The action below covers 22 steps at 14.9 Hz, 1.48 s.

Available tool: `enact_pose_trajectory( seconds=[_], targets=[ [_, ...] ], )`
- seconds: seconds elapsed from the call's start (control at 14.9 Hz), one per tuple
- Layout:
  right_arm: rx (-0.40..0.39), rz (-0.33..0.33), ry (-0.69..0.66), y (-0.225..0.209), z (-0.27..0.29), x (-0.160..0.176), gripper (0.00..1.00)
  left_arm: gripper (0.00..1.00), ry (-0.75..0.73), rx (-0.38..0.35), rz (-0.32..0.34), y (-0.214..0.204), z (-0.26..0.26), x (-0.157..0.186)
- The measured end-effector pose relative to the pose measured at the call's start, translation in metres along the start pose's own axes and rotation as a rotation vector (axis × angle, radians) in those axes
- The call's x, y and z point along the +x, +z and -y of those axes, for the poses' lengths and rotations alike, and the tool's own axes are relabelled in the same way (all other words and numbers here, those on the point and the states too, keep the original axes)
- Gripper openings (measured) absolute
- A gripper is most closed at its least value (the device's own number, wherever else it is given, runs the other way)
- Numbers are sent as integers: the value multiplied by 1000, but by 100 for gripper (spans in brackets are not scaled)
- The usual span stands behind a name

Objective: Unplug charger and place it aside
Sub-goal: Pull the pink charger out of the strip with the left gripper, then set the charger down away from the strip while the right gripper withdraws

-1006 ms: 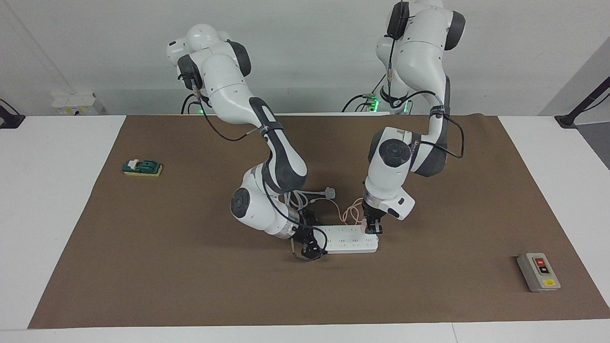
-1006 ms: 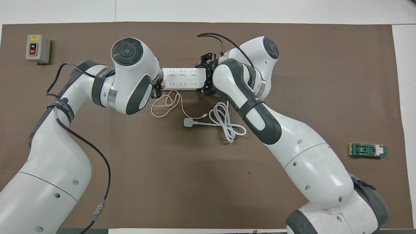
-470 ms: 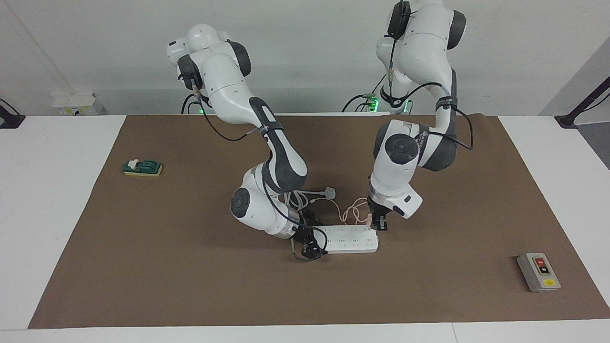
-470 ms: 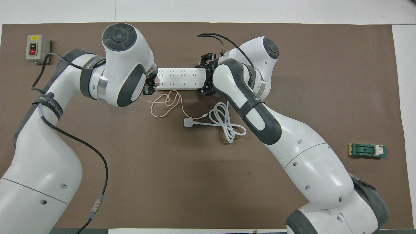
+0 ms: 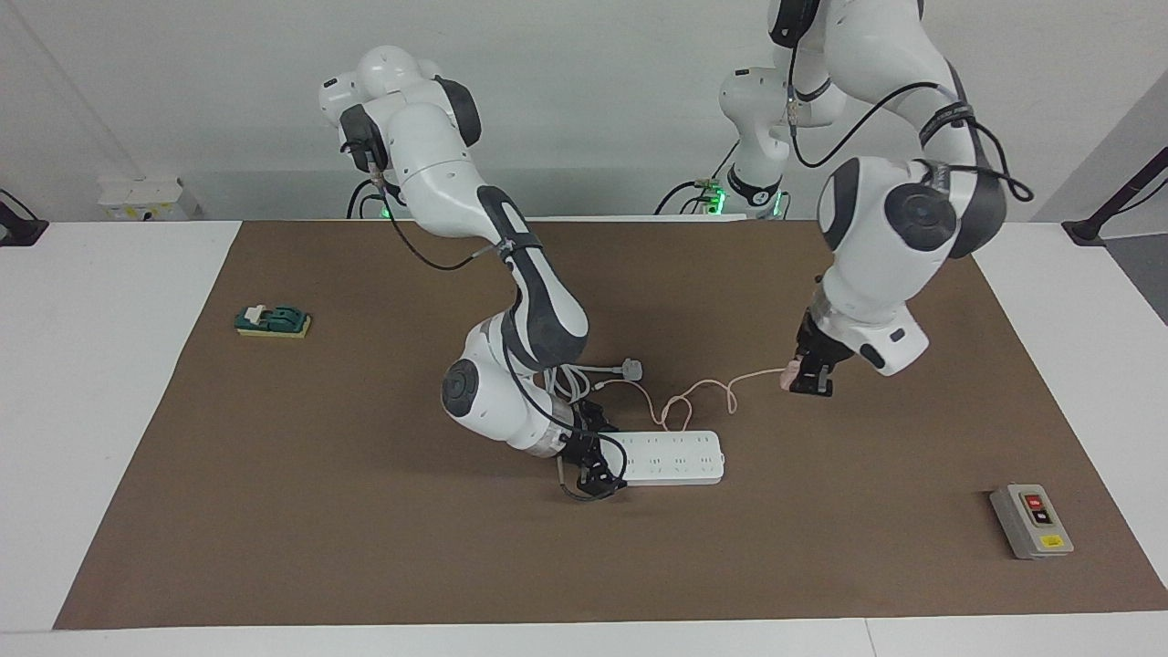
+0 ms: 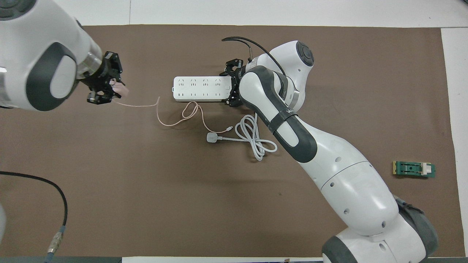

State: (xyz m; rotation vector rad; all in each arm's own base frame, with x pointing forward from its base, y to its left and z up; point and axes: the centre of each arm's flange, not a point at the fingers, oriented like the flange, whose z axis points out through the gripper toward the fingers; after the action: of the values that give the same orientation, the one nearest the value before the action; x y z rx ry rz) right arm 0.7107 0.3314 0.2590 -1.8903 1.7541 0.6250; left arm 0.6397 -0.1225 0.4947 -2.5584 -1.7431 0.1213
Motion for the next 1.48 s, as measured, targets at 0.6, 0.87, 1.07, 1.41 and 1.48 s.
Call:
enact_pose_trajectory(
  seconds=[0.6,0.87,1.07,1.41,1.48],
  targets=[
    [-46,-22,-48,-199,12,-11,100,31,292,51,84,-28,103,186],
    [-132,-132,-251,-305,-15,-7,100,31,356,7,55,-14,87,161],
    [-175,-184,-422,-377,-37,10,100,31,369,6,49,10,90,148],
    [-270,-300,-765,-443,-61,36,100,77,381,-4,39,0,99,145],
    [-287,-319,-823,-450,-64,37,100,87,412,-7,36,-7,101,144]
  ],
)
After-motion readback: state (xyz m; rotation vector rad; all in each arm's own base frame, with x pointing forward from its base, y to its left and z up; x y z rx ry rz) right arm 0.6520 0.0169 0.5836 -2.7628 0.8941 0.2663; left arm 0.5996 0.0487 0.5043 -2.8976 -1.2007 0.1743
